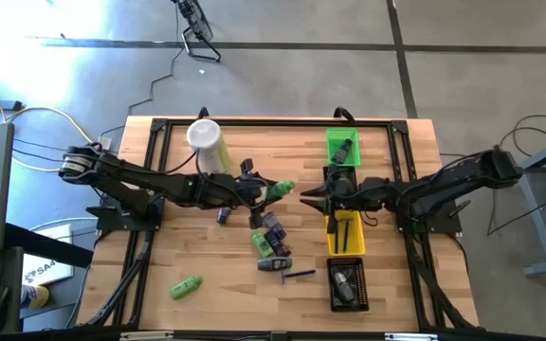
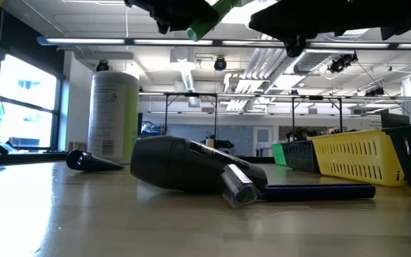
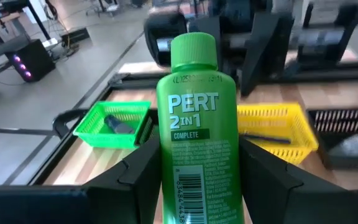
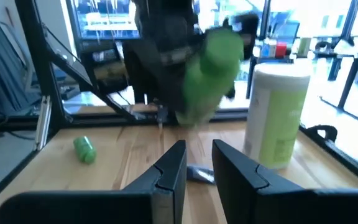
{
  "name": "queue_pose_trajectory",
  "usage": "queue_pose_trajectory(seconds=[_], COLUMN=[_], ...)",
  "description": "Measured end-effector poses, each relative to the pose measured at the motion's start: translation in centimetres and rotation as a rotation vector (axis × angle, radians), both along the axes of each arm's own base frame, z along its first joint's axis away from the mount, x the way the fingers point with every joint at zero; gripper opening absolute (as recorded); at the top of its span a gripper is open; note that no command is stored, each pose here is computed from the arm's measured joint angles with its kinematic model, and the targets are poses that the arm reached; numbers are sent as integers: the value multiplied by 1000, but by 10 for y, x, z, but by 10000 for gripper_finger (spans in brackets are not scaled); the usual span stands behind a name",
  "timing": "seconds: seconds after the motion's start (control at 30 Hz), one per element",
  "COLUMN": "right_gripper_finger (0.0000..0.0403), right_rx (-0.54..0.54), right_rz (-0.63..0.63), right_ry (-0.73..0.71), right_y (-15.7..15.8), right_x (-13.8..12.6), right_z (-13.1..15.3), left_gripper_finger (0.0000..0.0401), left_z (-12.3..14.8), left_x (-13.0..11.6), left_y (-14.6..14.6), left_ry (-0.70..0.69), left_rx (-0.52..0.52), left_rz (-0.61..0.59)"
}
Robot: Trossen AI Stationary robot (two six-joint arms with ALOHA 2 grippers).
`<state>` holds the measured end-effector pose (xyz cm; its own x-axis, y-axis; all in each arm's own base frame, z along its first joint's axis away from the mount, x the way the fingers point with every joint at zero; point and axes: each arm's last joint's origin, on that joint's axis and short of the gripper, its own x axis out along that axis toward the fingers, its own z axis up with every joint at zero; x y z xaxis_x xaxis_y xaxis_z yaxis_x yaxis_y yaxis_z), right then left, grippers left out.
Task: Pick & Place Travel size toiletries
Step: Put the green shampoo into the top black basket
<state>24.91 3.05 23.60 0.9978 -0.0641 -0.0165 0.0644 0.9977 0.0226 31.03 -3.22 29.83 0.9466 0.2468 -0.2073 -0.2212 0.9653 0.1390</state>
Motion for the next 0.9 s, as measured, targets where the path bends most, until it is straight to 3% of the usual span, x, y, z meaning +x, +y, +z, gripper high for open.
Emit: queue_pose_trajectory(seconds=[0.47, 0.7, 0.9], right_gripper_finger=[70, 70, 70], right_rx=[-1, 5, 5], right_rz=[-3, -3, -8], right_ry=[41, 5, -25], right_y=[1, 1, 0], right_x=[11, 12, 12], right_z=[-17, -13, -10], left_gripper_finger=[175, 175, 175], left_z=[-34, -1, 6], left_x=[-10, -31, -40], left_y=[1, 4, 5], left_ry=[-59, -152, -147], left_rx=[-32, 70, 55], left_rz=[-4, -19, -18])
